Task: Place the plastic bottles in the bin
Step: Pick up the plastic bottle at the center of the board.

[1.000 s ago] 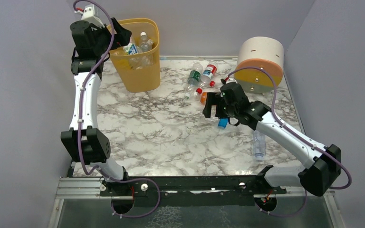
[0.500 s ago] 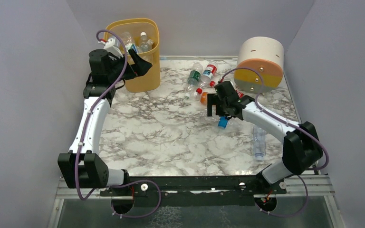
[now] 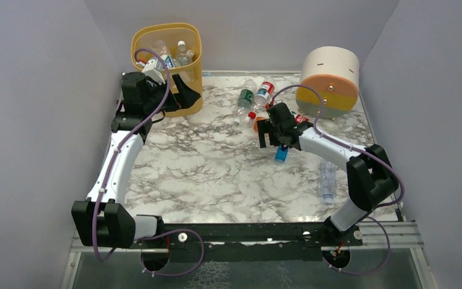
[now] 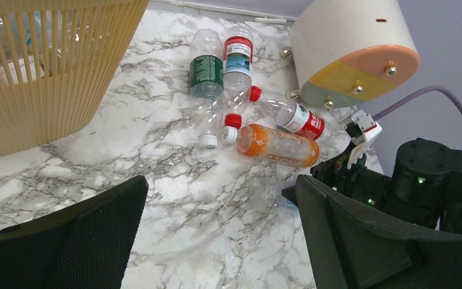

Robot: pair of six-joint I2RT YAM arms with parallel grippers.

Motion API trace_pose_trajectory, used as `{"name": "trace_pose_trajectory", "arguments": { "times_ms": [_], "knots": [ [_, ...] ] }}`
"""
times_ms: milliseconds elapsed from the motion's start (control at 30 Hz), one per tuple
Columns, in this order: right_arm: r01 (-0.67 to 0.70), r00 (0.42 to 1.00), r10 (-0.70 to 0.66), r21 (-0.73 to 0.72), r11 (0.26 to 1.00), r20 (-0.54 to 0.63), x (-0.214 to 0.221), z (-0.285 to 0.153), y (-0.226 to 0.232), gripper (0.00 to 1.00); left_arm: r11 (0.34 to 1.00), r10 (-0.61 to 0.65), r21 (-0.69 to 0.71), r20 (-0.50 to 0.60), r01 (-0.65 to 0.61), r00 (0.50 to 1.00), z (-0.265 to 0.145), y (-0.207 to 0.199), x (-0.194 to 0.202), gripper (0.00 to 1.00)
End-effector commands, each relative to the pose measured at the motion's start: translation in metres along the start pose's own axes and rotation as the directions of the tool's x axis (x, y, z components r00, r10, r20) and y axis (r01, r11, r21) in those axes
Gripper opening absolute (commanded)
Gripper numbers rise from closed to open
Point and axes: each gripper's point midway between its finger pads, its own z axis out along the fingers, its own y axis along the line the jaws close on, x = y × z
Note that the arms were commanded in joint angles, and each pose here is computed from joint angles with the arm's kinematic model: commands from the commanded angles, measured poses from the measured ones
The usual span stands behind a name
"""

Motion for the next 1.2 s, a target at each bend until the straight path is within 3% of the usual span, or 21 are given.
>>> {"name": "trace_pose_trajectory", "arguments": {
  "times_ms": [0, 567, 833, 933, 1167],
  "knots": [
    [0.049, 0.998, -0.05, -0.036, 0.998, -0.045, 0.015, 0.014, 0.006, 0.99, 1.0, 0.023, 0.01, -0.015, -0.023, 1.0, -0.004, -0.005, 0.006, 0.99],
    [-0.006, 0.995, -0.025, -0.329, 0.944, -0.092, 0.036, 0.004, 0.065, 0.92, 1.0, 0.024, -0.014, -0.032, -0.024, 0.999, -0.006, -0.003, 0.012, 0.99],
    [-0.01, 0.991, -0.043, -0.381, 0.925, -0.13, 0.043, 0.007, 0.091, 0.82, 0.999, 0.033, -0.02, -0.046, -0.034, 0.998, -0.017, -0.007, 0.016, 0.99],
    [-0.013, 0.99, -0.046, -0.403, 0.915, -0.136, 0.042, 0.003, 0.098, 0.76, 1.0, 0.027, -0.01, -0.073, -0.028, 0.997, -0.021, -0.009, 0.024, 0.99],
    [-0.029, 0.994, -0.026, -0.47, 0.882, -0.11, 0.028, -0.021, 0.108, 0.75, 0.995, -0.033, 0.086, -0.176, 0.049, 0.984, -0.051, -0.029, 0.073, 0.99]
  ]
}}
